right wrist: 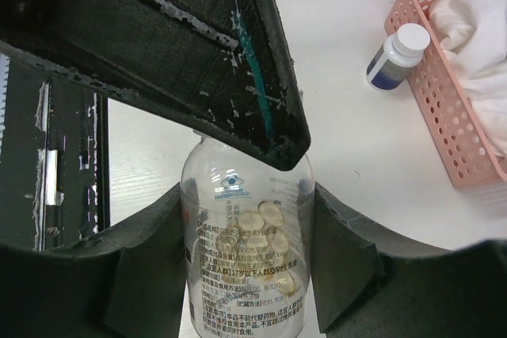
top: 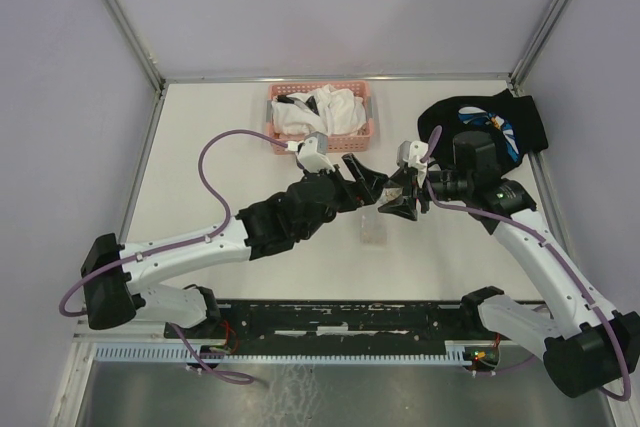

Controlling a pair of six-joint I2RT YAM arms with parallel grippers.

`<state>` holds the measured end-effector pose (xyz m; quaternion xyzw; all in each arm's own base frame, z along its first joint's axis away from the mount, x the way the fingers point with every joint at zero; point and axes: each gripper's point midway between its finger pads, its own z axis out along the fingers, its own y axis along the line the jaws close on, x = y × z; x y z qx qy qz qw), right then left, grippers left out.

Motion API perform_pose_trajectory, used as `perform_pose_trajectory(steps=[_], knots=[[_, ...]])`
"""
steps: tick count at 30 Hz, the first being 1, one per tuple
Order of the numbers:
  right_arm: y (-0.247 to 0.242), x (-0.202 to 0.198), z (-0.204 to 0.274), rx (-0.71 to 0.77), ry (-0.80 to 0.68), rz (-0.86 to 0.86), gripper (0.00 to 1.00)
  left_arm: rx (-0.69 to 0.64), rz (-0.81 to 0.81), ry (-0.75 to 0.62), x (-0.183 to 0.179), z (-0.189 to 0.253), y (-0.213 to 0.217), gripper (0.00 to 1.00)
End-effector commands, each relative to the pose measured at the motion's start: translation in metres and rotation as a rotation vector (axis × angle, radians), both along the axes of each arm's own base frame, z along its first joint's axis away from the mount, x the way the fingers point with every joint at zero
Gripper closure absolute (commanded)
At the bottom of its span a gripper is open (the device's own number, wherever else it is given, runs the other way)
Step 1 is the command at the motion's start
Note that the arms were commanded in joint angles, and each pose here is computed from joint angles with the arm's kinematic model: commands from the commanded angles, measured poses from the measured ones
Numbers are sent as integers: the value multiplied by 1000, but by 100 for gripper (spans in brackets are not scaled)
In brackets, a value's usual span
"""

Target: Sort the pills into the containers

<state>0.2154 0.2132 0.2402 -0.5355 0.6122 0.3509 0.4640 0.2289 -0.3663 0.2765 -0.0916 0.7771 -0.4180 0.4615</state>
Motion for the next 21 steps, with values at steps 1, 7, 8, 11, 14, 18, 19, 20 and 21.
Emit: perform_pose_trajectory(steps=[1,7,8,11,14,18,19,20,21], knots=[[3,1,11,10,-43,13,96,-129,29,-29,4,40,-6,12],[3,2,12,13,-37,10,96,-137,12,-20,1,37,-10,17],[3,2,12,13,-35,11,96,-137,12,-17,1,36,-10,17],[3,3,12,14,-30,6,96,-147,19,-13,1,37,-9,18],[3,3,11,14,-29,3,96,-152,29,-16,1,37,-6,21],[3,4,11,13,-28,0,96,-158,23,-21,1,39,-7,25],[4,4,11,13,-27,1,96,-159,20,-22,0,39,-8,26],[4,4,11,13,-26,0,96,-159,16,-22,0,39,-8,27],[3,4,11,12,-24,-2,96,-160,13,-21,-1,39,-9,28]])
